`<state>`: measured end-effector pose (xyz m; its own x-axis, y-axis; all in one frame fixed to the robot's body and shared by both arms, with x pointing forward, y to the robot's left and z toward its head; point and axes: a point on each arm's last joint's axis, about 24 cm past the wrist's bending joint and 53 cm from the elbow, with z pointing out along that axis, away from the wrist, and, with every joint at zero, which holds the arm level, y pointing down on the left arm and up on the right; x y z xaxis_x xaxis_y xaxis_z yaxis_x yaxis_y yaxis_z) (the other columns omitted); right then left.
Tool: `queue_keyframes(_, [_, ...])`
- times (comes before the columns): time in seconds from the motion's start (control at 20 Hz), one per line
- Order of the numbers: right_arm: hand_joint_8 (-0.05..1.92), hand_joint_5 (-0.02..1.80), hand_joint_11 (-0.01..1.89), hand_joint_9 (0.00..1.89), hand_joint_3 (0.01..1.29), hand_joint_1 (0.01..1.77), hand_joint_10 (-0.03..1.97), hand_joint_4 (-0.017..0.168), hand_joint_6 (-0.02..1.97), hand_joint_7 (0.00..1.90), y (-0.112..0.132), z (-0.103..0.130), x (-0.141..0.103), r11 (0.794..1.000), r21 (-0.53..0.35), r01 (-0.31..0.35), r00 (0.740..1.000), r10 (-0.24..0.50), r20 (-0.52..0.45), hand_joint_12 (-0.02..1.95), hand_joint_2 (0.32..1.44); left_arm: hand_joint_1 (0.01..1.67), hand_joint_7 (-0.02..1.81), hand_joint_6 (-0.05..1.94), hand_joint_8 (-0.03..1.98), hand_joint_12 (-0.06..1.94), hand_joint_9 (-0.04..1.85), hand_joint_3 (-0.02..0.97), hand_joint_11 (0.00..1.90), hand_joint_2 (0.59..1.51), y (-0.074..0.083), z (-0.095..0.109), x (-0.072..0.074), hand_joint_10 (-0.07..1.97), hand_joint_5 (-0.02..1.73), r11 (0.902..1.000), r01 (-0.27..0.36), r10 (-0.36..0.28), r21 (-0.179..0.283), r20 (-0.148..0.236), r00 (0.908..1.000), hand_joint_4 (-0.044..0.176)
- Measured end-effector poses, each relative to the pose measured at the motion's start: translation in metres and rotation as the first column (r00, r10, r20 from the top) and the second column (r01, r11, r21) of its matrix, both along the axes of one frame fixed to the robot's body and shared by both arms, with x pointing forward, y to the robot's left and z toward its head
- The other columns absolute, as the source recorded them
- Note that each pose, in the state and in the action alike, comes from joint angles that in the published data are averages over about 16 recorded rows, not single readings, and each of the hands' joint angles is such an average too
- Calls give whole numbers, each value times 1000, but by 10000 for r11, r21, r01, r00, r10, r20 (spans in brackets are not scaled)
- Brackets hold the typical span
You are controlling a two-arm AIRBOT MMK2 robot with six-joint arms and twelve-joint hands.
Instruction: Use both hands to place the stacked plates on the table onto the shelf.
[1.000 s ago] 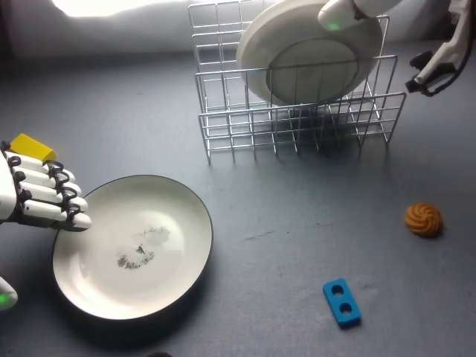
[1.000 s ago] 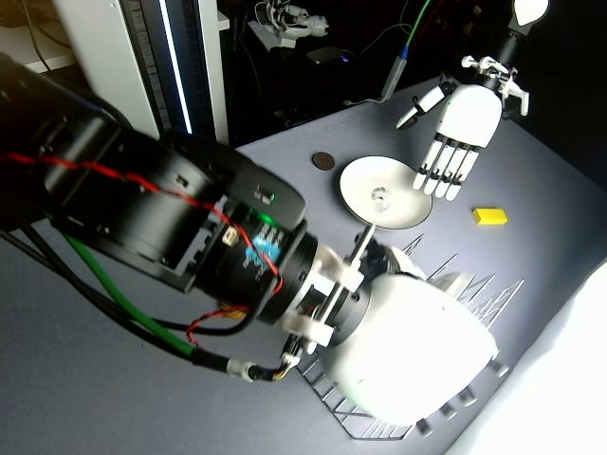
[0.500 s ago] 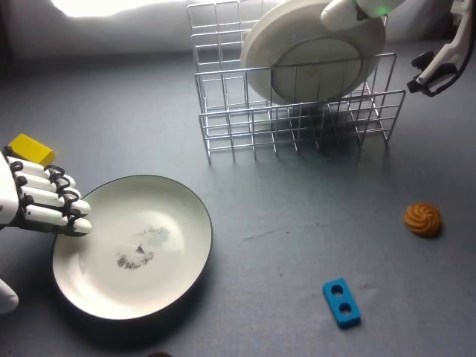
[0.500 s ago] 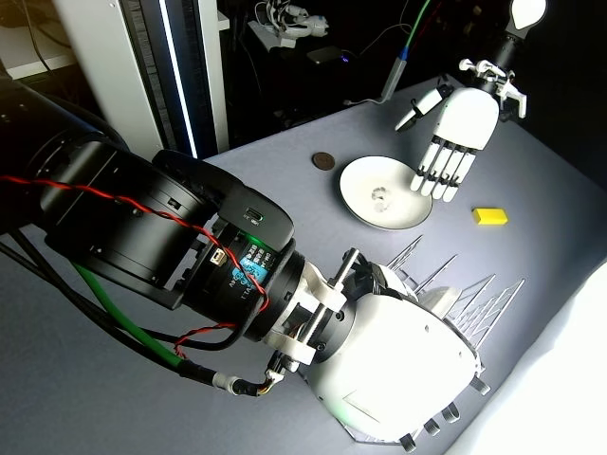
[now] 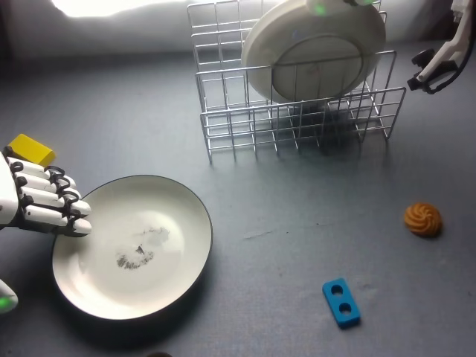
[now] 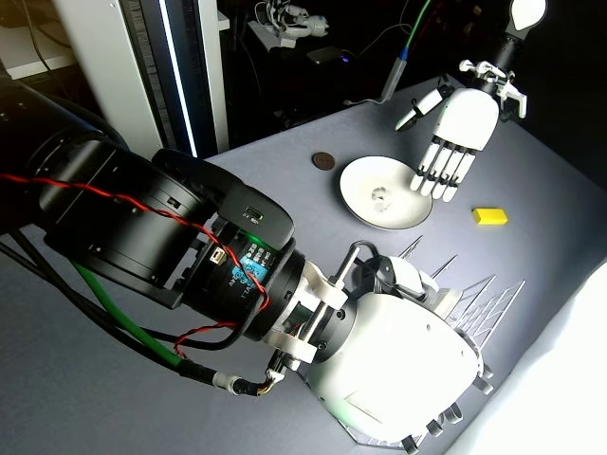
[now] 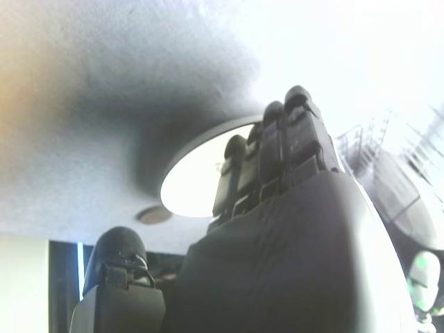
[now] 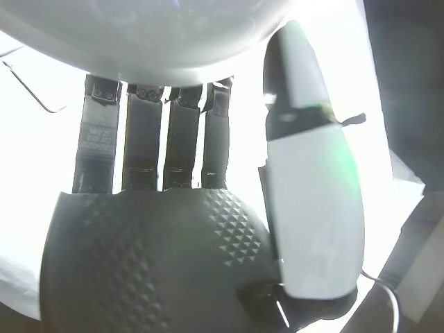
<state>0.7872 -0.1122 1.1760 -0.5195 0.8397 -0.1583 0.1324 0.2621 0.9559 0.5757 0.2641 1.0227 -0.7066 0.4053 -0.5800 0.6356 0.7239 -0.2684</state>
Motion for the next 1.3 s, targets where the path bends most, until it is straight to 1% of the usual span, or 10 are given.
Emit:
queue_keyframes(0.25, [92,897,543,1007,14,1043,256,-3,168,1075,6,21,-3,9992,-297,-254,9972,274,697,1155,1030,18,-7,19,-10,1,27,18,20,1122,2,-4,-2,8,40,10000,-31,31,86,-89,10000,-1])
queue_keyframes(0.35, [55,905,528,1012,14,1037,223,-3,135,1083,11,31,-6,9965,-687,-467,9913,547,1195,1157,1025,18,-8,19,-11,1,28,18,20,1122,4,-7,-3,9,41,9999,-58,60,138,-151,9999,-1])
queue_keyframes(0.5, [44,899,496,999,13,1034,206,-3,126,1069,23,47,-16,9848,-1503,-871,9719,1171,2040,1174,1024,18,-9,15,-12,1,31,18,19,1122,7,-12,-5,13,38,9996,-122,128,239,-271,9996,-1])
queue_keyframes(0.6, [38,881,466,976,14,1034,194,-3,114,1042,37,56,-28,9663,-2272,-1212,9471,1811,2648,1189,1025,18,-10,11,-13,1,33,18,18,1123,9,-16,-7,16,34,9994,-176,187,302,-356,9992,-1])
queue_keyframes(0.7, [35,842,416,933,14,1044,175,-3,101,993,54,62,-44,9341,-3209,-1562,9085,2634,3245,1204,1027,18,-10,8,-14,1,34,18,18,1123,11,-20,-8,18,31,9991,-239,255,361,-441,9987,-1])
queue_keyframes(0.75, [34,812,385,897,14,1053,163,-3,94,955,64,64,-54,9121,-3717,-1730,8833,3106,3511,1200,1028,17,-10,7,-15,1,35,18,18,1123,12,-22,-9,19,30,9989,-274,292,388,-479,9984,-1])
queue_keyframes(0.95, [29,637,259,686,14,1088,115,0,69,730,107,59,-102,8039,-5498,-2269,7594,4995,4169,1058,1032,17,-11,-1,-18,1,41,18,17,1124,16,-27,-12,24,28,9980,-408,438,485,-613,9972,-1])
queue_keyframes(1.05, [29,527,201,564,14,1106,92,0,57,597,126,49,-128,7510,-6117,-2485,6994,5761,4231,951,1024,17,-11,-5,-19,1,46,18,17,1124,18,-30,-13,27,25,9975,-466,501,529,-669,9965,-2])
queue_keyframes(1.15, [29,417,144,443,14,1127,68,1,46,467,143,38,-151,7042,-6577,-2674,6472,6370,4188,821,1014,17,-12,-9,-20,1,50,18,17,1123,19,-32,-13,29,22,9971,-511,550,555,-707,9960,-2])
queue_keyframes(1.3, [29,258,69,271,14,1154,34,2,36,282,164,19,-181,6471,-7045,-2914,5839,7037,4049,609,1003,17,-13,-11,-21,0,54,18,17,1123,20,-33,-14,29,21,9969,-556,597,564,-741,9955,-2])
